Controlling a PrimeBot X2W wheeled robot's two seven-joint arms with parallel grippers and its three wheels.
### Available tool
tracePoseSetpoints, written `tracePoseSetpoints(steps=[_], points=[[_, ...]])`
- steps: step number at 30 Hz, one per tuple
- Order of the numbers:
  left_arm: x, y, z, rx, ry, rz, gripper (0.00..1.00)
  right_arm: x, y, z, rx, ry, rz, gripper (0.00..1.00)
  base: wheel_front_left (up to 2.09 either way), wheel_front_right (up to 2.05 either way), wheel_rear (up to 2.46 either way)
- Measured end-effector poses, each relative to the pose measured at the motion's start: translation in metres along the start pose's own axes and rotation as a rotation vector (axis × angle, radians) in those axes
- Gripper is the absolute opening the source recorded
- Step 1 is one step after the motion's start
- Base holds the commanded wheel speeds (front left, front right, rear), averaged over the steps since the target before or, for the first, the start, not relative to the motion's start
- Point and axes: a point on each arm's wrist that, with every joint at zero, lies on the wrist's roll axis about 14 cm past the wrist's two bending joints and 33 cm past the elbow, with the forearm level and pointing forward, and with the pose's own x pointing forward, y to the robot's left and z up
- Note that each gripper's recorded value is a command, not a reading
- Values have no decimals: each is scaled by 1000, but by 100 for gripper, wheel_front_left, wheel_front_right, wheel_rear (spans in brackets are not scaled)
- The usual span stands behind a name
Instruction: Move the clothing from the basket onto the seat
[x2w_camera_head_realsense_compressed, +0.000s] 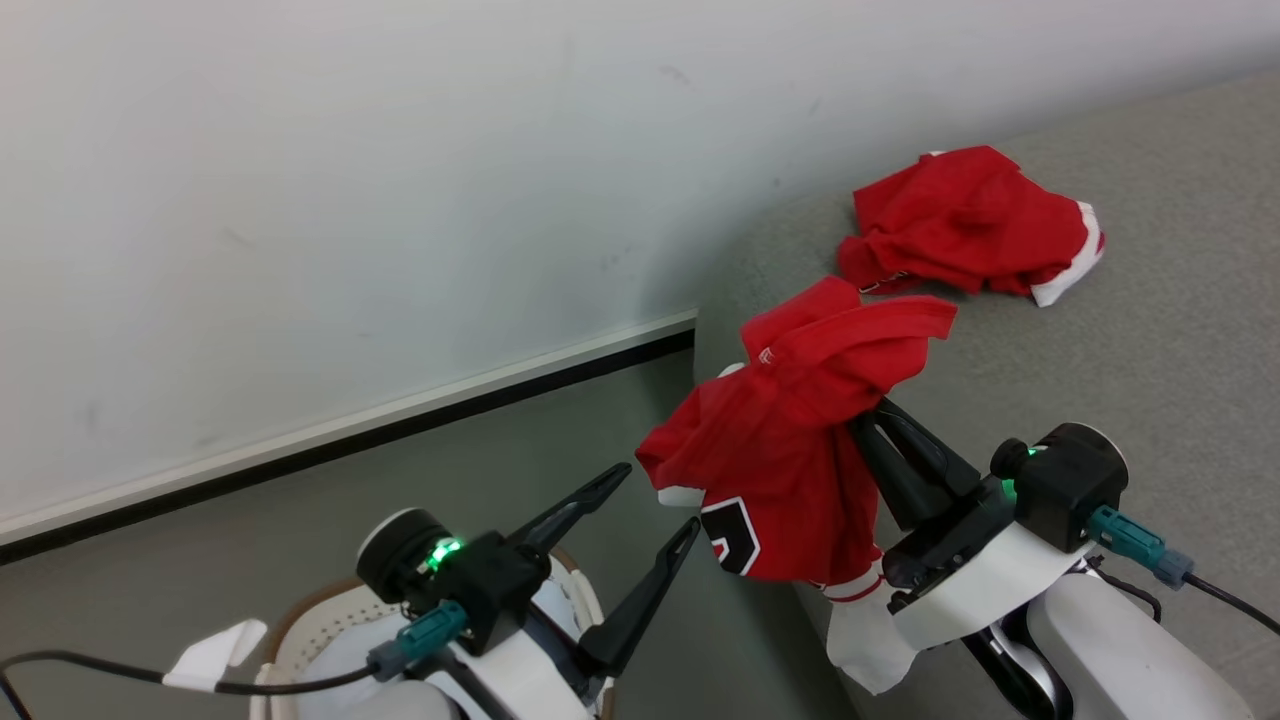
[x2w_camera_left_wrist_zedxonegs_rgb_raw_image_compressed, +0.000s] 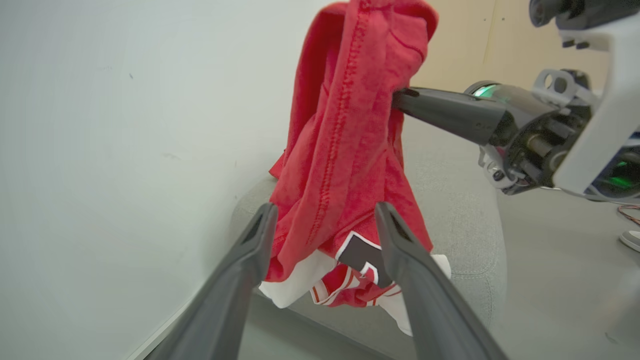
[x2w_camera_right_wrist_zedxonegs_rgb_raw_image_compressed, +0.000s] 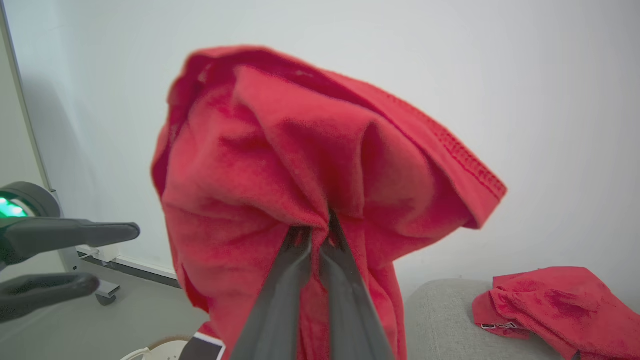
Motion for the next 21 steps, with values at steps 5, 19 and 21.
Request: tracePoseSetpoints(steps=[5,19,21], points=[[17,-13,-8,-32,-4,-65,100,-17,-21,1,-20,6,-78,0,0,0,0],[44,17,-35,-105,-4,-84,100,6,-83,2,-61,-37,-254,0,0,0,0],[49,31,-39,-101,-13,-76,100,20,-104,8,-102,-61,-292,0,0,0,0]])
